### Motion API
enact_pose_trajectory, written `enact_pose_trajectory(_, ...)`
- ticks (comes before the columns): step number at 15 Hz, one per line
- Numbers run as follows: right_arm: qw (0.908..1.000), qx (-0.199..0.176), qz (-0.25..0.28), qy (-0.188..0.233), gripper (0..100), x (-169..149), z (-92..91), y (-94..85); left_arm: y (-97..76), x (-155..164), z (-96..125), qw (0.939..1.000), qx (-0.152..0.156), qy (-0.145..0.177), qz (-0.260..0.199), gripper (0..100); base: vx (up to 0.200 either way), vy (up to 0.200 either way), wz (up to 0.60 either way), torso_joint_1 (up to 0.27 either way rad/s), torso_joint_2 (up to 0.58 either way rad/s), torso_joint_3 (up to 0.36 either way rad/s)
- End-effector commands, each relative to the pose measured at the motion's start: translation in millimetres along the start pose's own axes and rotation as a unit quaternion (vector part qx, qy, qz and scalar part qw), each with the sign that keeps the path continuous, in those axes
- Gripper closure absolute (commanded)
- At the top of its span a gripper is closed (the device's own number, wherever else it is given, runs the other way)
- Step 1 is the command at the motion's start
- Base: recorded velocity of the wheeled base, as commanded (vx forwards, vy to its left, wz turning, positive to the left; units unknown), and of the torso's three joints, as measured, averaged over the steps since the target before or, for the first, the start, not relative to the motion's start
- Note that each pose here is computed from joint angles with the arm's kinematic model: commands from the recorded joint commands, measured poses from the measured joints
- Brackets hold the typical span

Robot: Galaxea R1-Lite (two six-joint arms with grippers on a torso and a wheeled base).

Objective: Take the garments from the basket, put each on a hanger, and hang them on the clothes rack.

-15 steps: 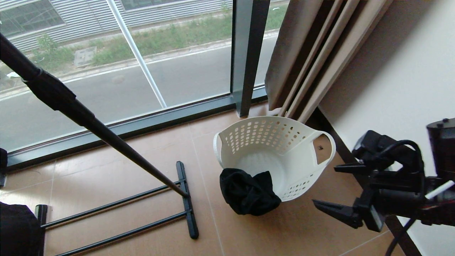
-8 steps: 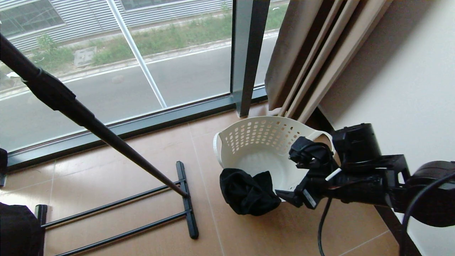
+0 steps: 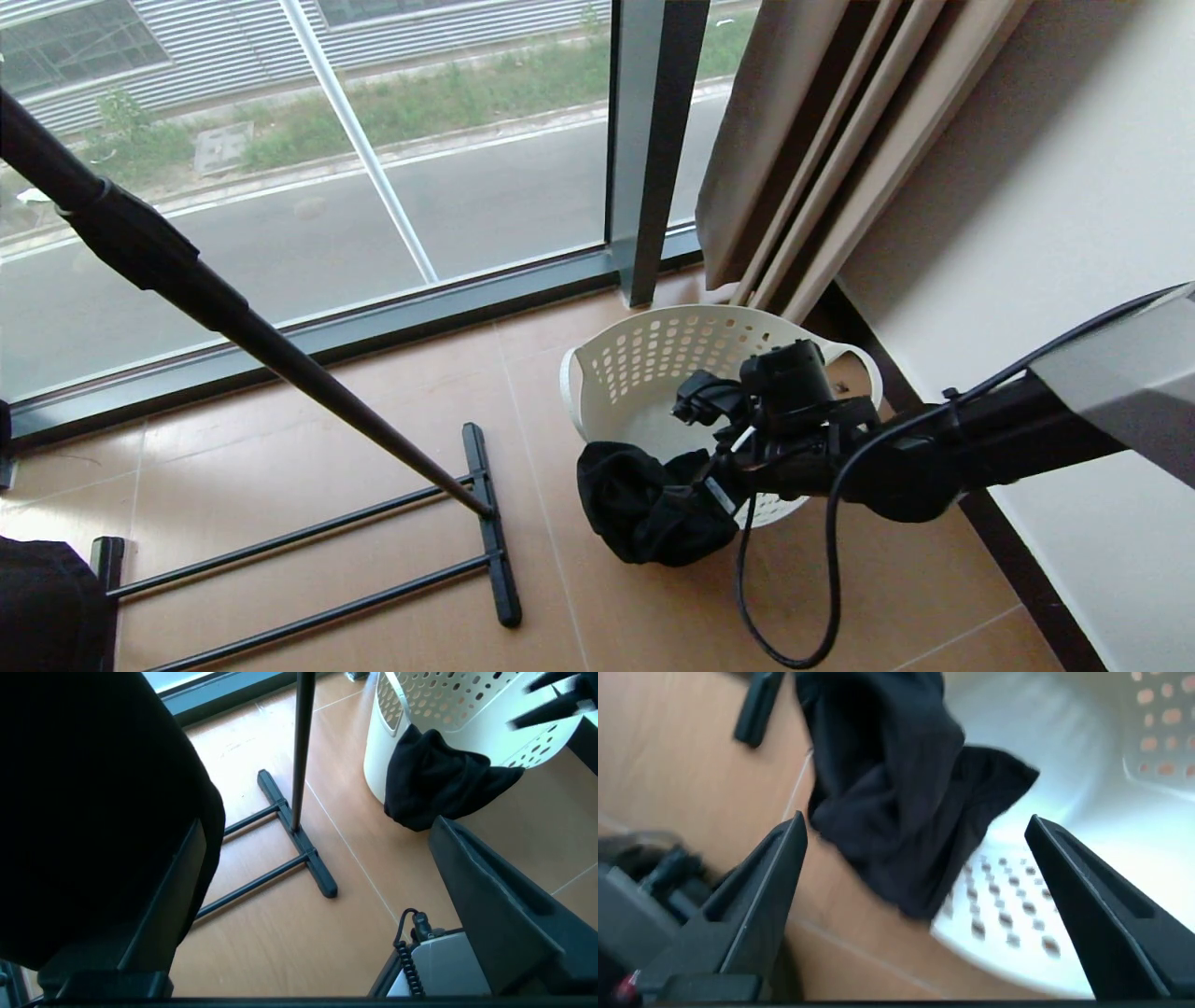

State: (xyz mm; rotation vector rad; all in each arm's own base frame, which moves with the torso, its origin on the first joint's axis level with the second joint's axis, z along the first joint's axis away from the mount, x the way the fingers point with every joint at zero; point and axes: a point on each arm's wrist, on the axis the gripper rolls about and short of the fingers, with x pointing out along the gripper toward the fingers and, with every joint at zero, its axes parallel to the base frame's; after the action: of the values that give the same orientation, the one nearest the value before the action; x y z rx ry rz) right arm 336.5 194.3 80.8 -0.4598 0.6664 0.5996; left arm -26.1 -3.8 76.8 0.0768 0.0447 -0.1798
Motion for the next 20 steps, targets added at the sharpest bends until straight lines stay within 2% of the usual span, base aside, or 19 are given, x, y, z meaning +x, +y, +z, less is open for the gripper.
enact_pose_trajectory(1,0.9998,0.000,-0.007,0.020,0,43,-3.8,1.0,0.0,0,0,1.0000,0.000,0.000,0.000,0,0.000,0.000,0.00,0.000,0.00,0.000)
enact_pose_trajectory(6,0.9993,0.005,-0.032,0.020,0,82,0.2,-2.0,0.0,0,0,1.0000,0.000,0.000,0.000,0,0.000,0.000,0.00,0.000,0.00,0.000)
enact_pose_trajectory(11,0.9991,0.007,-0.038,0.020,0,99,-0.8,-1.9,0.0,0,0,1.0000,0.000,0.000,0.000,0,0.000,0.000,0.00,0.000,0.00,0.000)
enact_pose_trajectory(14,0.9988,0.012,-0.046,0.008,0,111,5.9,-4.1,0.0,0,0,1.0000,0.000,0.000,0.000,0,0.000,0.000,0.00,0.000,0.00,0.000)
enact_pose_trajectory(20,0.9987,0.014,-0.048,0.013,0,130,0.0,-4.7,0.0,0,0,1.0000,0.000,0.000,-0.001,0,0.000,0.000,0.00,0.000,0.00,0.000)
